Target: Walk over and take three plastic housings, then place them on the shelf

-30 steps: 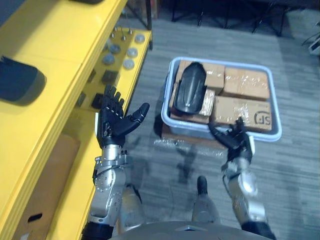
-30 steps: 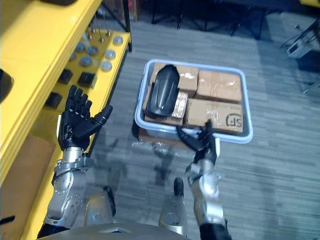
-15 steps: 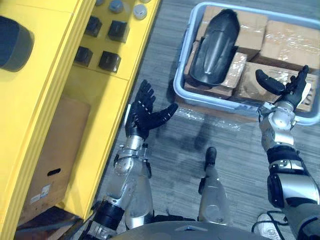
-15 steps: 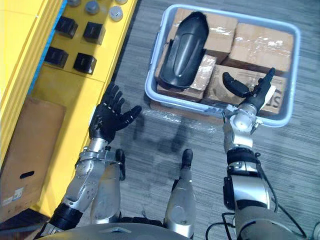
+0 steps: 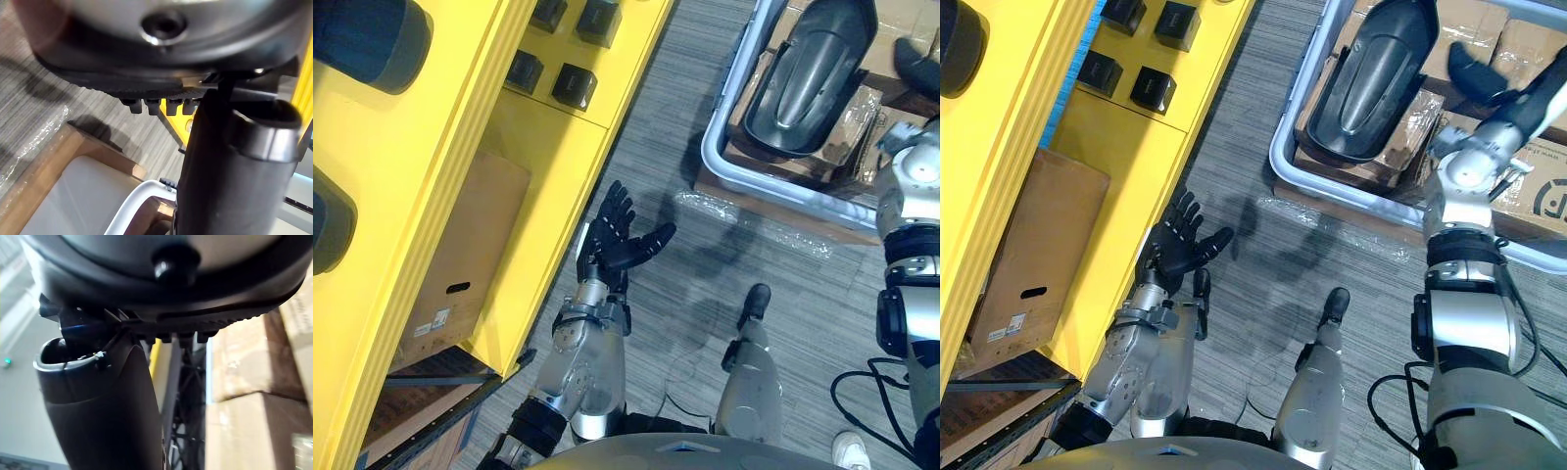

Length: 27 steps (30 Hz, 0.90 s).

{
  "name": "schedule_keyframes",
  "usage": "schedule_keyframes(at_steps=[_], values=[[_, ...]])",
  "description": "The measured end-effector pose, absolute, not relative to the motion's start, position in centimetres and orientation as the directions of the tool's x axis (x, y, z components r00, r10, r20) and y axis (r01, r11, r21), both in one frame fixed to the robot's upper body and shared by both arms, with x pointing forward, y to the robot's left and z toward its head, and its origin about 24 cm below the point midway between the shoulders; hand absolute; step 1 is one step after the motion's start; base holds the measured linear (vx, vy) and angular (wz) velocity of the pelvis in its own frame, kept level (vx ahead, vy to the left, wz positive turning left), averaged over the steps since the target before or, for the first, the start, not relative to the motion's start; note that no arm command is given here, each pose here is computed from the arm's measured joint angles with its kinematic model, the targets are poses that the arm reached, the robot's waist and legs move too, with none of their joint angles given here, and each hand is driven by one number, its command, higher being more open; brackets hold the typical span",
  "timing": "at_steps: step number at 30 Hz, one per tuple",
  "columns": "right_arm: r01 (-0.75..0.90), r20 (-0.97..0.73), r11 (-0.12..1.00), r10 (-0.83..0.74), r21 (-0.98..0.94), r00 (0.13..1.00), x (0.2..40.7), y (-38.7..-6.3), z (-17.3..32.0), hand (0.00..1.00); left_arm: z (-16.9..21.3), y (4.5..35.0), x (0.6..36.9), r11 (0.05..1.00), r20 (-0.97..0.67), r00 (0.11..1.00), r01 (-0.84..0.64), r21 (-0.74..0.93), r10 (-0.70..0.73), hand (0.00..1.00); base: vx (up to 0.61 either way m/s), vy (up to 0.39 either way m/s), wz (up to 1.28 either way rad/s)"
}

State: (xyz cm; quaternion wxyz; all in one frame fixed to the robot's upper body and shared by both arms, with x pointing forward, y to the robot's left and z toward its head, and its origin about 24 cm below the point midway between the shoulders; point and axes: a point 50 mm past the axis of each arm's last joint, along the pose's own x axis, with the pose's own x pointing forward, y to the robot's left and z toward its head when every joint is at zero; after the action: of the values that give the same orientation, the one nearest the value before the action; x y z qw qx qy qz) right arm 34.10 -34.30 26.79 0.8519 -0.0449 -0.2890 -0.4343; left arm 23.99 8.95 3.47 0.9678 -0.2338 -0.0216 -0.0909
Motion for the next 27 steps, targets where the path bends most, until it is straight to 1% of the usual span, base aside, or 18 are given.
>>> schedule_keyframes(at_steps=[5, 7, 9, 11, 14, 17, 19, 23, 27], values=[[0.78, 0.674, 0.575, -0.681, 0.247, 0.288, 31.8, -34.2, 31.4, 1.0, 3.1, 9.2, 23.5, 0.857, 0.072, 0.987, 0.162, -0.489, -0.145, 1.0, -0.01, 0.001, -0.07], [0.763, 0.699, 0.588, -0.664, 0.268, 0.266, 31.3, -33.8, 32.3, 1.0, 3.1, 9.2, 23.5, 0.854, 0.074, 0.987, 0.16, -0.495, -0.142, 1.0, -0.01, -0.001, -0.16], [0.743, 0.723, 0.616, -0.635, 0.263, 0.271, 31.2, -33.1, 33.0, 1.0, 3.1, 9.1, 23.4, 0.842, 0.079, 0.987, 0.16, -0.515, -0.139, 1.0, -0.02, -0.005, -0.11], [0.752, 0.725, 0.622, -0.619, 0.218, 0.302, 31.4, -33.0, 32.9, 1.0, 3.1, 8.9, 23.4, 0.839, 0.081, 0.986, 0.169, -0.517, -0.149, 1.0, -0.02, -0.006, -0.06], [0.764, 0.687, 0.641, -0.588, 0.073, 0.428, 32.9, -32.7, 31.5, 1.0, 3.1, 8.3, 23.1, 0.835, 0.078, 0.982, 0.188, -0.518, -0.173, 1.0, -0.01, -0.008, -0.05], [0.765, 0.647, 0.641, -0.559, -0.059, 0.518, 34.0, -32.7, 29.9, 1.0, 3.1, 7.9, 23.0, 0.831, 0.078, 0.979, 0.203, -0.517, -0.191, 1.0, -0.01, -0.005, 0.05], [0.748, 0.582, 0.636, -0.542, -0.187, 0.607, 35.0, -32.9, 28.0, 1.0, 2.9, 7.6, 22.9, 0.828, 0.071, 0.976, 0.214, -0.518, -0.207, 1.0, -0.01, -0.006, 0.09], [0.702, 0.438, 0.632, -0.557, -0.327, 0.705, 36.0, -33.5, 24.8, 1.0, 2.8, 7.4, 23.1, 0.818, 0.068, 0.974, 0.218, -0.532, -0.215, 1.0, 0.0, -0.008, 0.11], [0.663, 0.374, 0.64, -0.549, -0.388, 0.748, 36.4, -33.6, 23.6, 1.0, 2.6, 7.4, 23.1, 0.786, 0.066, 0.972, 0.222, -0.577, -0.226, 1.0, 0.01, -0.009, 0.12]])
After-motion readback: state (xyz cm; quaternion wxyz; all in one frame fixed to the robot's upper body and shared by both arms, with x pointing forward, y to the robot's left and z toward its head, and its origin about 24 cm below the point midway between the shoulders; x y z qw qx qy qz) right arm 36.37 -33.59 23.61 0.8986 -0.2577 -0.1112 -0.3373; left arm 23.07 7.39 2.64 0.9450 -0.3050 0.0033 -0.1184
